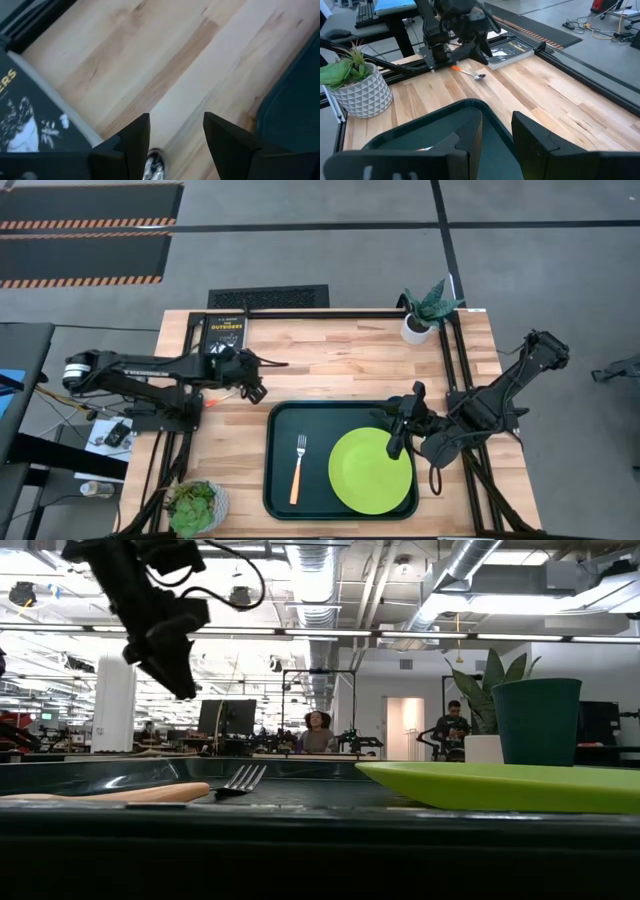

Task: Pick and place plate/cup/fork/spoon on tray
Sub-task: Put the orange spoon on the black serving tray to the left of the light orange fork

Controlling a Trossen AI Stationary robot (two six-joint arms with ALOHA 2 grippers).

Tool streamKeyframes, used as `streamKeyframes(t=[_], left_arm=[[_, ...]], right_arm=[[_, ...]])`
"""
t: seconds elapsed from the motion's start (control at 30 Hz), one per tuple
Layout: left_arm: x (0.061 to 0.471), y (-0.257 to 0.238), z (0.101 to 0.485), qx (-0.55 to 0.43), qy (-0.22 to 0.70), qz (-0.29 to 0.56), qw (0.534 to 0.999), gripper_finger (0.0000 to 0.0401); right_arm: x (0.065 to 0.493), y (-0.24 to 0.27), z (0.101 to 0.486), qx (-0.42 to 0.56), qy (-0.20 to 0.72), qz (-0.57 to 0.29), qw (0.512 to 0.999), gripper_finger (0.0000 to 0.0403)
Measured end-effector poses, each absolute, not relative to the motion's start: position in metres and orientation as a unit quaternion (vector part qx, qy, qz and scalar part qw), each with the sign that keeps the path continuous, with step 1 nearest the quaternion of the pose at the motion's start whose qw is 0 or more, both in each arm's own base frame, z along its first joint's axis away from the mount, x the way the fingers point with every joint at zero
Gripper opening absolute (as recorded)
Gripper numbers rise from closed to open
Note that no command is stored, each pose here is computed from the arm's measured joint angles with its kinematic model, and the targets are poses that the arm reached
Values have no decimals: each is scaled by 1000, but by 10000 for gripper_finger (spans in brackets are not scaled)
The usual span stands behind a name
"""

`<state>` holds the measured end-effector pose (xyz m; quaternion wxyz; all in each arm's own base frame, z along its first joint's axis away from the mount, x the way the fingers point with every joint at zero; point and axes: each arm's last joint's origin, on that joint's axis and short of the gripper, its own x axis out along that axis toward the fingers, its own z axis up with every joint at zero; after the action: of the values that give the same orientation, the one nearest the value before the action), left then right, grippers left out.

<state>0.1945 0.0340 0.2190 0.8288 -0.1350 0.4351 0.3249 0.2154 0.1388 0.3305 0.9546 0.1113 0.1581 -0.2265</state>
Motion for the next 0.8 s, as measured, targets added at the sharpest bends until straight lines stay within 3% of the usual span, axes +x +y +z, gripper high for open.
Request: streamKeyframes(t=[0.3, 0.8], left_arm=[[169, 38, 202, -149, 430, 292, 841, 175], [161, 49, 178, -151, 457, 225, 847, 175]], right_arm=[[216, 138, 331, 111, 158, -227, 954, 129], [216, 139, 331, 113, 157, -227, 955, 129]])
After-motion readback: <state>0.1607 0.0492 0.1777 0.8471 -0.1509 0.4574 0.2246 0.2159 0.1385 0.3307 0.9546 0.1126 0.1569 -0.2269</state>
